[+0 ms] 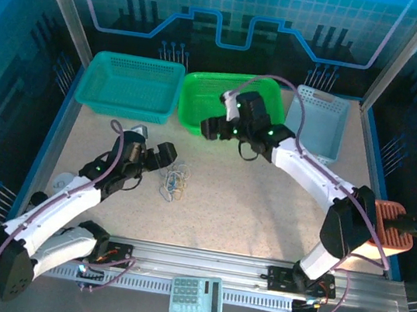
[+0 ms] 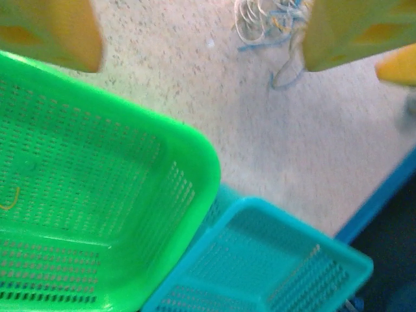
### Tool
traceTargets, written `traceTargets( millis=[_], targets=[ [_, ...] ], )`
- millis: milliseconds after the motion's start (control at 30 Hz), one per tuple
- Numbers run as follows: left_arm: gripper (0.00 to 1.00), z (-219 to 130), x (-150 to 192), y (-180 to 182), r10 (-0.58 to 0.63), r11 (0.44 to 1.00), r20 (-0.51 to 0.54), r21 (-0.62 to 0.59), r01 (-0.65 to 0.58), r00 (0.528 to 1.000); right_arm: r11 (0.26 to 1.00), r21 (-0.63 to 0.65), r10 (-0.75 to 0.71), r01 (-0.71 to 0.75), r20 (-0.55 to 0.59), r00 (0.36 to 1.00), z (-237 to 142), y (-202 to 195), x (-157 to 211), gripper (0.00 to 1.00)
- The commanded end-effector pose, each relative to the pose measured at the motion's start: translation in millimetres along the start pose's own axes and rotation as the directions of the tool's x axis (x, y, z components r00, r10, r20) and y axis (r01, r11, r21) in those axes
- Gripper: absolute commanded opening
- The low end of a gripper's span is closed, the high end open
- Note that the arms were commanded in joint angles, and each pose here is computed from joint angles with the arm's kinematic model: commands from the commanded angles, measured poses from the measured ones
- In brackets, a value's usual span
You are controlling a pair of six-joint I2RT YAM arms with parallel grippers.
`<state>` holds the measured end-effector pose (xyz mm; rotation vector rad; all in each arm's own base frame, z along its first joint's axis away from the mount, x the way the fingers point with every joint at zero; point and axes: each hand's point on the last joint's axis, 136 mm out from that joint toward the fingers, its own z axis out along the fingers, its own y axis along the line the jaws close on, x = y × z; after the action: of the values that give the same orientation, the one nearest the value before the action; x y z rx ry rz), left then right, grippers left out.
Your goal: Untangle the cables
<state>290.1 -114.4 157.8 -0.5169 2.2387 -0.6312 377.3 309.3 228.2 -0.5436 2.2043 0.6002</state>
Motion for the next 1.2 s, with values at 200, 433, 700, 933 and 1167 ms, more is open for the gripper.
traceTargets(
  millis=[200,433,700,933,1167],
  targets=[
    [0.99,-9.4,-0.3,26.1,-0.107,0.993,0.071,-0.051,0.110,0.992,0.977,0.205,-0.053,0.052,0.002,0.999,-12.1,0.3,41.9,1.00],
    [0.99,-6.7,4.7,30.2,-0.117,0.991,0.048,-0.055,0.120,0.992,0.999,-0.046,0.013,-0.018,-0.098,0.995,12.0,31.7,86.3,0.82],
    [0.99,-4.8,5.7,28.7,-0.132,0.990,0.025,-0.037,0.133,0.991,0.932,-0.265,0.173,-0.249,-0.281,0.944,51.6,64.9,137.4,0.49],
    [0.99,-3.3,5.7,24.3,-0.130,0.991,0.008,-0.018,0.130,0.991,0.929,-0.249,0.175,-0.273,-0.355,0.918,73.0,72.0,169.2,0.46],
    [0.99,-1.7,4.6,20.7,-0.132,0.991,0.000,-0.007,0.132,0.991,0.927,-0.253,0.164,-0.276,-0.387,0.907,82.0,79.7,184.1,0.46]
  ],
)
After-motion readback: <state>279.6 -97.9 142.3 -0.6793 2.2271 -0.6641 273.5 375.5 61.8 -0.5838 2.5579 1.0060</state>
